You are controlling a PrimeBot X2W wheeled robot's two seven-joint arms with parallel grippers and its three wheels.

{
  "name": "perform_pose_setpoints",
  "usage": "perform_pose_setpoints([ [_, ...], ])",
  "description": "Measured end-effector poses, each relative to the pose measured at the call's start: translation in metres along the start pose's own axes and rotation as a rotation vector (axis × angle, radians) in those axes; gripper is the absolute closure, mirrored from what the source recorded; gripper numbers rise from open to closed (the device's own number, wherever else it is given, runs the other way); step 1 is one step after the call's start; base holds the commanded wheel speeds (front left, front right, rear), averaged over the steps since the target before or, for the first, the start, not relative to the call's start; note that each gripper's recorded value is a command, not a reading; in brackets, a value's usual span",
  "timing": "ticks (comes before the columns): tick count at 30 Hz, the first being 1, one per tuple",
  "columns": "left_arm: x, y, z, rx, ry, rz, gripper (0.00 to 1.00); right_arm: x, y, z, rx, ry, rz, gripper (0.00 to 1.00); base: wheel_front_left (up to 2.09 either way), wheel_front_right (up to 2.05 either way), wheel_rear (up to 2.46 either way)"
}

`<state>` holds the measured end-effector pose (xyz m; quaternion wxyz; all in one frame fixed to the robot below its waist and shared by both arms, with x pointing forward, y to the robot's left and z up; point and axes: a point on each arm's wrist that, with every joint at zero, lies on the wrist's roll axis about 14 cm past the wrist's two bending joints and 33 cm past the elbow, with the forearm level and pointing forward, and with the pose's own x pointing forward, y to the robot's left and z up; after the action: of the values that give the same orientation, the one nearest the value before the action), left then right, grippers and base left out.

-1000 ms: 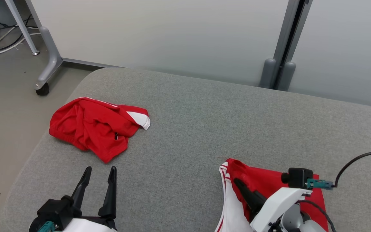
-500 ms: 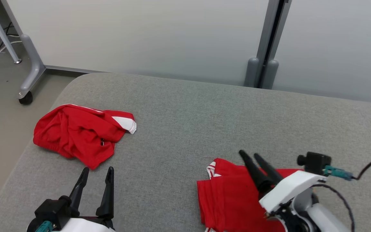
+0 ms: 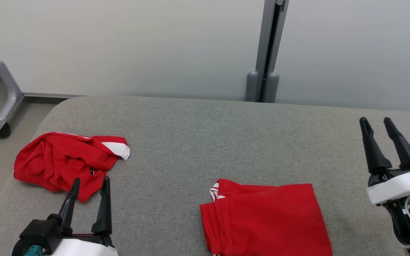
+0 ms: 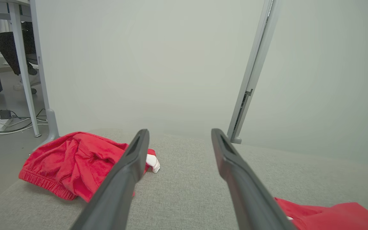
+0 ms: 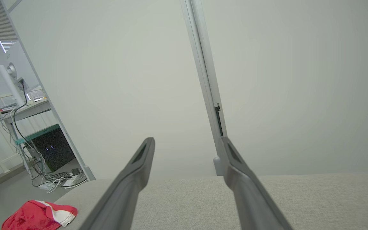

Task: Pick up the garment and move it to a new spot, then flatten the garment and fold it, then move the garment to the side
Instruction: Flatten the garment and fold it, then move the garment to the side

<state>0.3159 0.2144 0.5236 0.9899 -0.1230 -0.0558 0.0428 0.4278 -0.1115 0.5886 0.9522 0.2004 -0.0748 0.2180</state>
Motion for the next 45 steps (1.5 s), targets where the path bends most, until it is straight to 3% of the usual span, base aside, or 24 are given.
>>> perform_pose_setpoints([
  [8, 0.007, 0.0, 0.027, 0.059, -0.099, 0.003, 0.0, -0.031, -0.025, 0.012, -0.164, -0.054, -0.097, 0.0, 0.0, 0.0, 0.0],
  [17, -0.005, -0.003, 0.017, 0.111, -0.085, -0.007, 0.0, -0.075, -0.034, -0.022, -0.205, 0.012, -0.195, 0.0, 0.0, 0.0, 0.0],
  [45, -0.003, -0.003, 0.004, 0.13, -0.056, -0.017, 0.0, -0.075, -0.024, -0.047, -0.221, 0.086, -0.161, 0.0, 0.0, 0.0, 0.0],
])
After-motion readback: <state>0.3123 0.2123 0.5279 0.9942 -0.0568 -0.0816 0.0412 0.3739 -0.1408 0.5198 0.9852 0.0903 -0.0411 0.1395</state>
